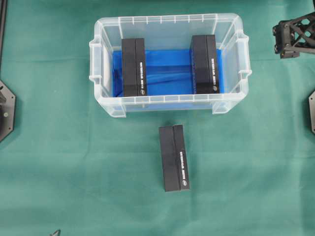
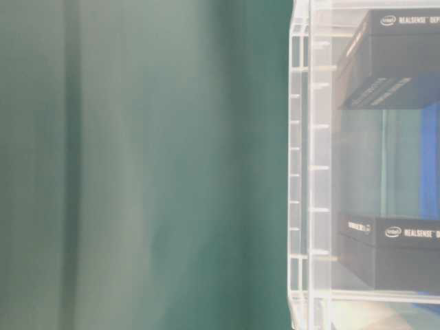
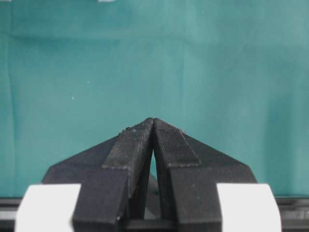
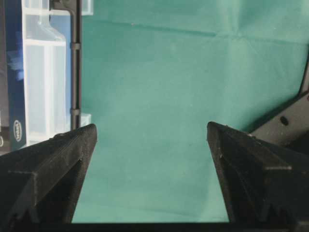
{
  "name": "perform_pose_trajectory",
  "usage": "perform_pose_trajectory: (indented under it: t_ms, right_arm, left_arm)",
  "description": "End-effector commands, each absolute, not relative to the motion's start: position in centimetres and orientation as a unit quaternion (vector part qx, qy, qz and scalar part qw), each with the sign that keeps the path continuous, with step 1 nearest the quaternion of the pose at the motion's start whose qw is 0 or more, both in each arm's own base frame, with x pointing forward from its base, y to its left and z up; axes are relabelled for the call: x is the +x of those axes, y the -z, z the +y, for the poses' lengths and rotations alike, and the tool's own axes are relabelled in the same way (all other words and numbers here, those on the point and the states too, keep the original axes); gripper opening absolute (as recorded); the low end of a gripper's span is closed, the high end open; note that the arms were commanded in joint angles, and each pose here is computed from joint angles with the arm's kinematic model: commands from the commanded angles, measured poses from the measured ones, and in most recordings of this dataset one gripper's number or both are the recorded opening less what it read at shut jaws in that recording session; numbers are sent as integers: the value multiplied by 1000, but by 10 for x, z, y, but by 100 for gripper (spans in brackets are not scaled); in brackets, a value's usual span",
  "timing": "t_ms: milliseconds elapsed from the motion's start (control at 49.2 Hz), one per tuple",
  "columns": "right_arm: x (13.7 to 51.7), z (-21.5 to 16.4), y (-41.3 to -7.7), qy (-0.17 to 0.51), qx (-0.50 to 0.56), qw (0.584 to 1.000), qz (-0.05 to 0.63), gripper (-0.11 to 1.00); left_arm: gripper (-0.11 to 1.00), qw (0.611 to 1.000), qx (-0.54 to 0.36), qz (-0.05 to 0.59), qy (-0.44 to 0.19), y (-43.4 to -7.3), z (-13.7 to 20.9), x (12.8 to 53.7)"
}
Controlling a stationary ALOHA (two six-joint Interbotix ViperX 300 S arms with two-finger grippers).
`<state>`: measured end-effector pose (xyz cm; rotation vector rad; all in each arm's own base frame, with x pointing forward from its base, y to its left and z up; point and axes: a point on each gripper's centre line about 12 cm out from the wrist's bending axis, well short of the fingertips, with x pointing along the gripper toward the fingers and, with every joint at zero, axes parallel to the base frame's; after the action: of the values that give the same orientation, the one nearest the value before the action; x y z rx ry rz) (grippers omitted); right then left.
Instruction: Take the box out of the case with the right arm.
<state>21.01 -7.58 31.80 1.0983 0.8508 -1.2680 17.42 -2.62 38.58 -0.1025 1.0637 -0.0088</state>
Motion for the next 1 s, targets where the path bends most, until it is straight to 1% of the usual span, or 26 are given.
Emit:
perform_pose_trajectory:
  t_ms: [0,284,447,650,975]
  right_arm:
    - [211,-77,-322,542,475,594,359,90]
    - [214,-76,-323,536,484,594,354,90]
    - [229,-76,-322,517,498,603,347,90]
    - [270,-80,-320,502,508,606,350,90]
    - [356,-91,-331,481,505,628,346,90]
  left_arm:
    - [0,864,-48,502,6,-389,-27,175]
    - [0,864,-48,502,6,-389,-27,175]
    - [0,863,-47,502,6,-389,-27,176]
    - [0,864,-48,502,6,-389,-27,175]
    - [0,862,-48,504,5,-388,-27,177]
